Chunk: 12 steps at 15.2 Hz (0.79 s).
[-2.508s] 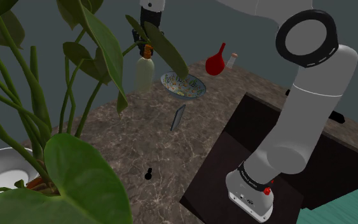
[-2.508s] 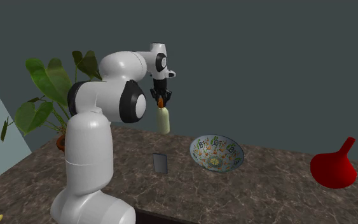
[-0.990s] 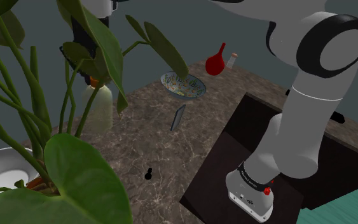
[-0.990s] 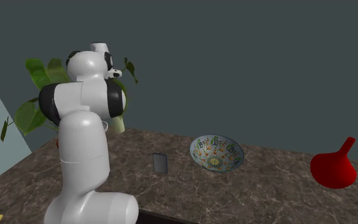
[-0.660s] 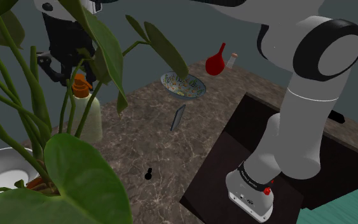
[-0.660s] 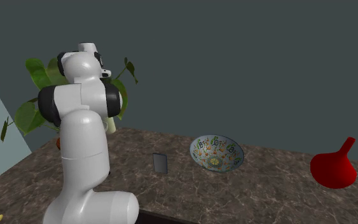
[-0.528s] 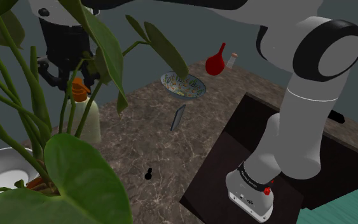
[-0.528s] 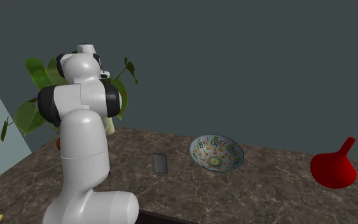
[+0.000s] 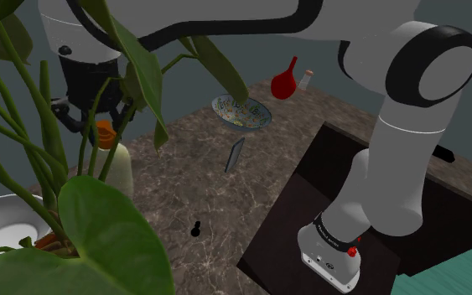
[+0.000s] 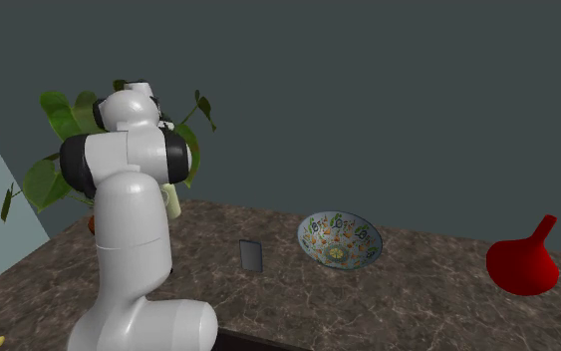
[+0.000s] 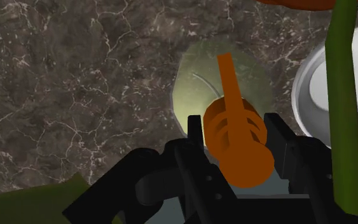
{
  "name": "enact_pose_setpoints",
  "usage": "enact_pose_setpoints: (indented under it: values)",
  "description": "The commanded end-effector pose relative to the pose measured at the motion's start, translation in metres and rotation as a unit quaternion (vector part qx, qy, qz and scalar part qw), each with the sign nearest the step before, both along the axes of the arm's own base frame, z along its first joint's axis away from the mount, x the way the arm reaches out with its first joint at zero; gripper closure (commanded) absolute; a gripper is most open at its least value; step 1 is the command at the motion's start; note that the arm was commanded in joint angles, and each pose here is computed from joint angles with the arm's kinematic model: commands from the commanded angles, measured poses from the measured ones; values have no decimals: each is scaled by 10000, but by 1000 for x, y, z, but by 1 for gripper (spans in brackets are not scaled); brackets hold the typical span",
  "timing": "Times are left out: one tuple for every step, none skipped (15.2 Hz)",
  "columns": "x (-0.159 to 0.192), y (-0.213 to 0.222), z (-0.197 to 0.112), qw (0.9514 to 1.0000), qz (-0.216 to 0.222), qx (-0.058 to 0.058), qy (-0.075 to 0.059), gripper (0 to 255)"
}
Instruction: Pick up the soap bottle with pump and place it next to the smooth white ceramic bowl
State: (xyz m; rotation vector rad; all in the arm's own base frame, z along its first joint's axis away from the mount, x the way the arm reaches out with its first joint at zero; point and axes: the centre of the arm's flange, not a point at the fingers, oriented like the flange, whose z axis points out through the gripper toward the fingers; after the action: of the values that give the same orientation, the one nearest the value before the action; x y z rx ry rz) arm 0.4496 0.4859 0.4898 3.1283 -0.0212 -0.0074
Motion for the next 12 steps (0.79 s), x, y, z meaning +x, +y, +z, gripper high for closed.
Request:
enact_pose_setpoints:
  values:
    - [-1, 1, -11, 10000, 0, 4, -4, 255]
    - [-1, 1, -16, 10000, 0, 4, -4, 255]
    - [-1, 1, -21, 10000, 0, 4, -4, 255]
    - [-1, 1, -27, 10000, 0, 4, -4, 255]
    - [-1, 1, -32, 10000, 0, 4, -4, 255]
    - [-1, 1, -37, 10000, 0, 4, -4, 255]
    - [-1, 1, -42, 10000, 0, 4, -4, 255]
    - [-1, 1, -48, 10000, 0, 4, -4, 255]
    - [-1, 1, -53, 10000, 0, 4, -4, 255]
    - [-1, 1, -58, 10000, 0, 4, -4, 255]
    - [-1, 1, -64, 10000, 0, 4, -4, 255]
    - [-1, 1, -69, 10000, 0, 4, -4, 255]
